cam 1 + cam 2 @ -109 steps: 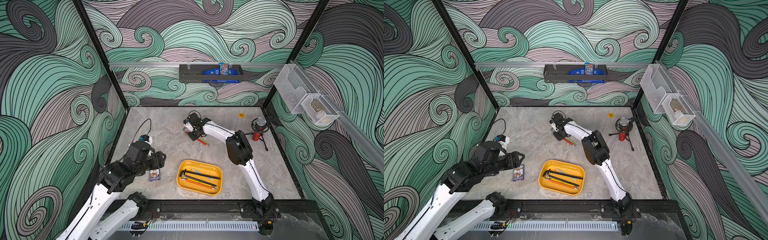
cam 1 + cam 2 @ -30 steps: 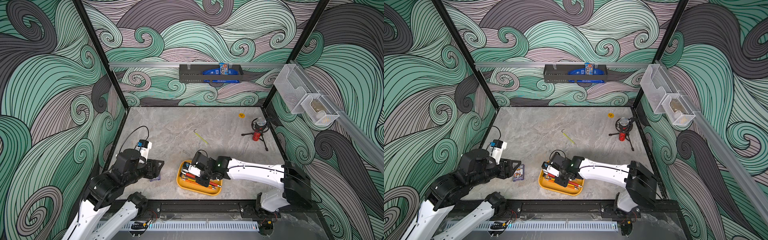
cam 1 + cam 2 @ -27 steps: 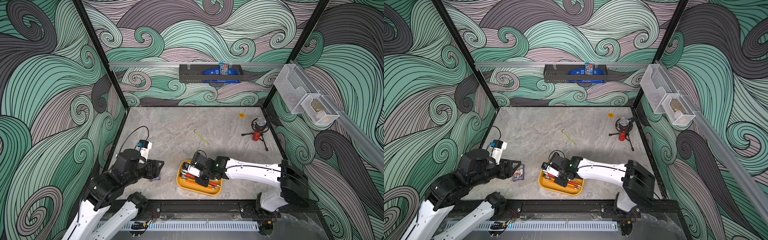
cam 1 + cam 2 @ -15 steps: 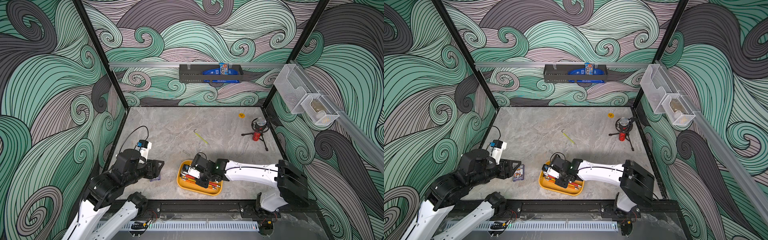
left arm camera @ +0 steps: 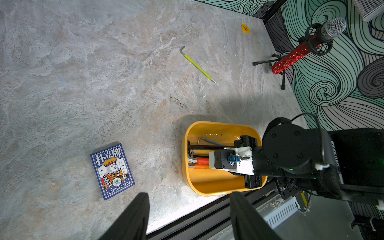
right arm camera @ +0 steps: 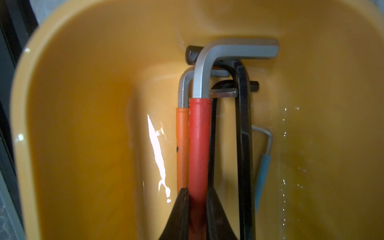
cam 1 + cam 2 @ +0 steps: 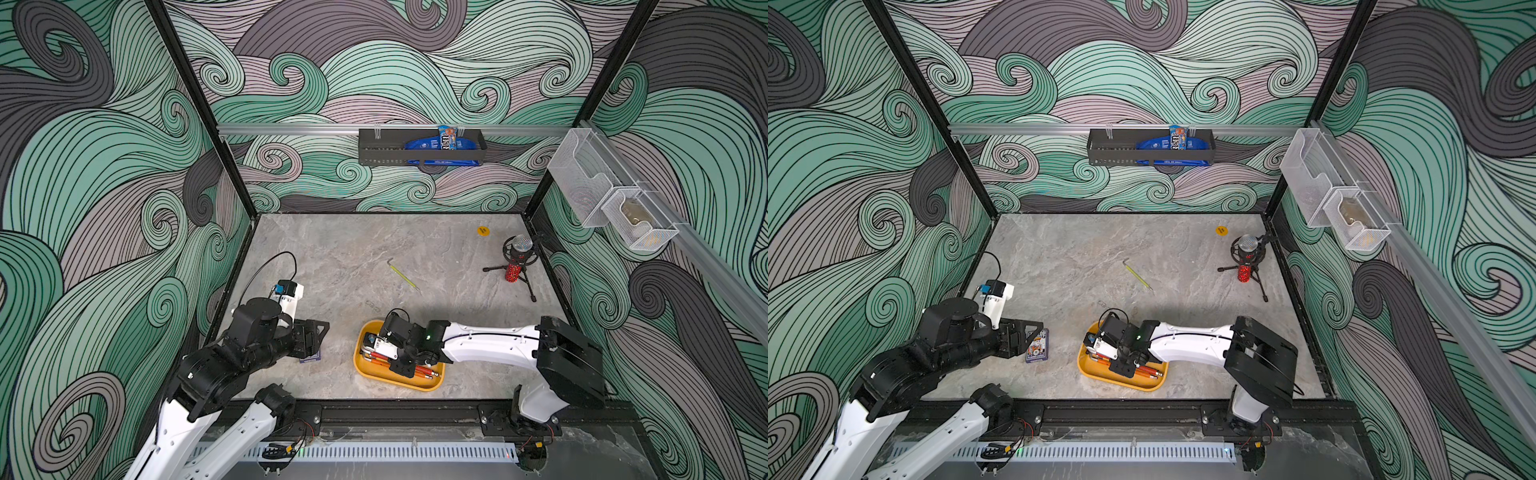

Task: Put the hex key on the desktop into the storage box
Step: Place the Allen key in the storage box, then pick up the Allen key from the center of the board.

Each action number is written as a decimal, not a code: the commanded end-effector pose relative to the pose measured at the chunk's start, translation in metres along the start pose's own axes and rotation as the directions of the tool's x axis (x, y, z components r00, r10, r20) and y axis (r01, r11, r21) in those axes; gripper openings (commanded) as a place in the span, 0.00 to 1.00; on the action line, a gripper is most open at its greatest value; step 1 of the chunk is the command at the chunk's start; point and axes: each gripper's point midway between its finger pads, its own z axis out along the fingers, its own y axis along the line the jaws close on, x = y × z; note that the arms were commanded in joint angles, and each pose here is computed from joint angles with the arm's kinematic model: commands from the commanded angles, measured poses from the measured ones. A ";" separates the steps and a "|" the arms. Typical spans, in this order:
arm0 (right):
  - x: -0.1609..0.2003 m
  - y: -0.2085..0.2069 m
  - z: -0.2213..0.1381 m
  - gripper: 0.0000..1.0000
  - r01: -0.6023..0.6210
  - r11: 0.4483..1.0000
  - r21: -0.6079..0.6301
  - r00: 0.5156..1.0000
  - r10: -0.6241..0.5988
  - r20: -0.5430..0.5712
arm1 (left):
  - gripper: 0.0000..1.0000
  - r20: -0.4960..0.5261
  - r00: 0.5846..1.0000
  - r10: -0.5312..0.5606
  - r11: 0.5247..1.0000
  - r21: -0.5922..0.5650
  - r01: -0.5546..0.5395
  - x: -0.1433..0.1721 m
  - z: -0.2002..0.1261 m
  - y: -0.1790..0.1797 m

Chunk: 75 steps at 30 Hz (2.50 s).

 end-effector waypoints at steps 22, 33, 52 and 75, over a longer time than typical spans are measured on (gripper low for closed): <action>-0.035 -0.023 -0.047 0.45 -0.192 0.976 -0.105 0.975 0.202 0.095 | 0.64 0.029 1.000 -0.005 0.999 0.031 0.004 -0.010 0.006 -0.006; -0.040 -0.110 -0.057 0.47 -0.423 0.906 0.006 0.905 0.422 0.057 | 0.64 0.037 0.999 -0.010 0.998 0.055 0.008 -0.020 0.011 -0.014; -0.027 -0.271 0.018 0.46 -0.558 0.784 0.271 0.790 0.602 -0.116 | 0.64 -0.007 0.998 -0.058 0.995 0.077 0.058 -0.009 0.017 -0.015; -0.012 -0.290 0.083 0.19 -0.594 0.770 0.232 0.734 0.637 -0.234 | 0.63 -0.037 0.997 -0.065 0.995 0.071 0.067 -0.008 0.024 -0.016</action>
